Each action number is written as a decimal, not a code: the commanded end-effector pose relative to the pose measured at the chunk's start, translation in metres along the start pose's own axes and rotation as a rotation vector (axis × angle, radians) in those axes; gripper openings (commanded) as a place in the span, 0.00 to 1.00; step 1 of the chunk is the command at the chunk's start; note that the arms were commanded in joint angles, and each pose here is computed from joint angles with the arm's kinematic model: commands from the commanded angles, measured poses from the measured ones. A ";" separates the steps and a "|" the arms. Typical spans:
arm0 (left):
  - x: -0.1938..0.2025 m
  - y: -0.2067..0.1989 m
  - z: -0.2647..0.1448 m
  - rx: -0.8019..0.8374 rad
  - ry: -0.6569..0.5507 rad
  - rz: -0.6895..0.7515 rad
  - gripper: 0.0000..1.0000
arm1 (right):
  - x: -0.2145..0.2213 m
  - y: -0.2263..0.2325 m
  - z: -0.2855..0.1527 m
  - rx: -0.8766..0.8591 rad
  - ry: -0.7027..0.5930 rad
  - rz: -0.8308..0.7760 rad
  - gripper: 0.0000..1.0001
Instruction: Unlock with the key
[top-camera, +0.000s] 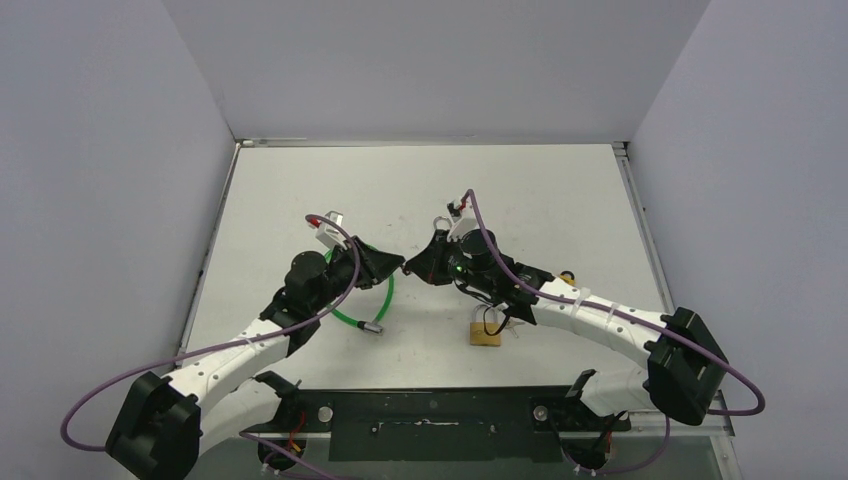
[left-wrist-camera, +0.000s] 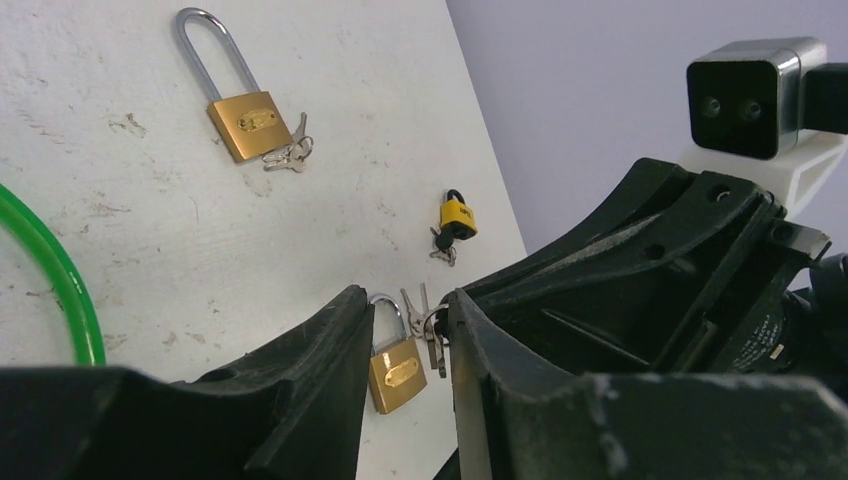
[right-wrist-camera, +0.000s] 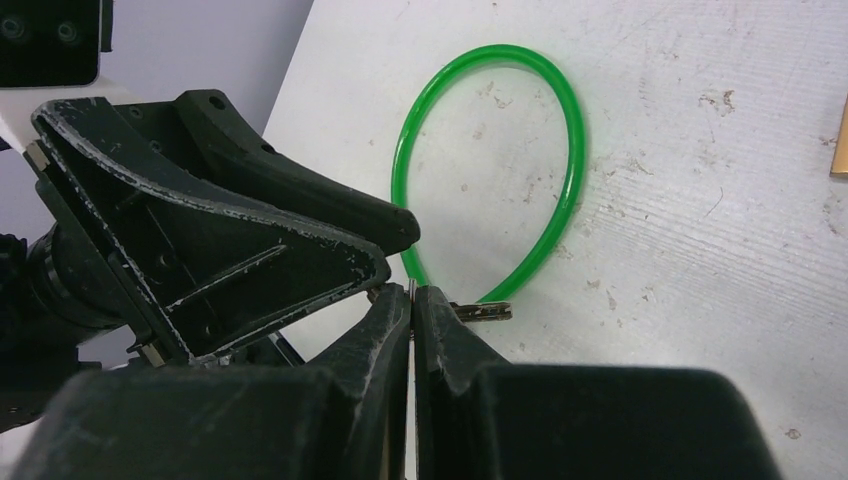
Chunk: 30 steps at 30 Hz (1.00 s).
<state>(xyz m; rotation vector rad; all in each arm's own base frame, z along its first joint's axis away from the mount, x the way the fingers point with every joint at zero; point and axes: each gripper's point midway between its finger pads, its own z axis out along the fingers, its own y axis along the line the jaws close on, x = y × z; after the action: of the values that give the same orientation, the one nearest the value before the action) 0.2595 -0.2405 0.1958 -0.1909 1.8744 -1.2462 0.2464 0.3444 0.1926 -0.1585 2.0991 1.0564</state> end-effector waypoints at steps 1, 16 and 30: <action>-0.022 -0.025 0.007 0.075 -0.091 -0.030 0.32 | -0.026 0.024 -0.011 -0.068 -0.070 -0.002 0.00; -0.032 -0.058 -0.010 0.149 -0.081 0.260 0.00 | -0.044 0.042 -0.054 -0.189 -0.144 -0.107 0.84; -0.031 -0.180 -0.063 0.647 0.020 0.522 0.00 | -0.046 0.109 -0.111 -0.601 -0.214 -0.282 0.57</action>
<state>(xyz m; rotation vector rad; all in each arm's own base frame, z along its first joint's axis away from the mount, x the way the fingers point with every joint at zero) 0.2080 -0.2590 0.3315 0.4621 1.4530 -1.2660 0.1855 0.3207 0.3017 -0.5215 1.6502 1.3064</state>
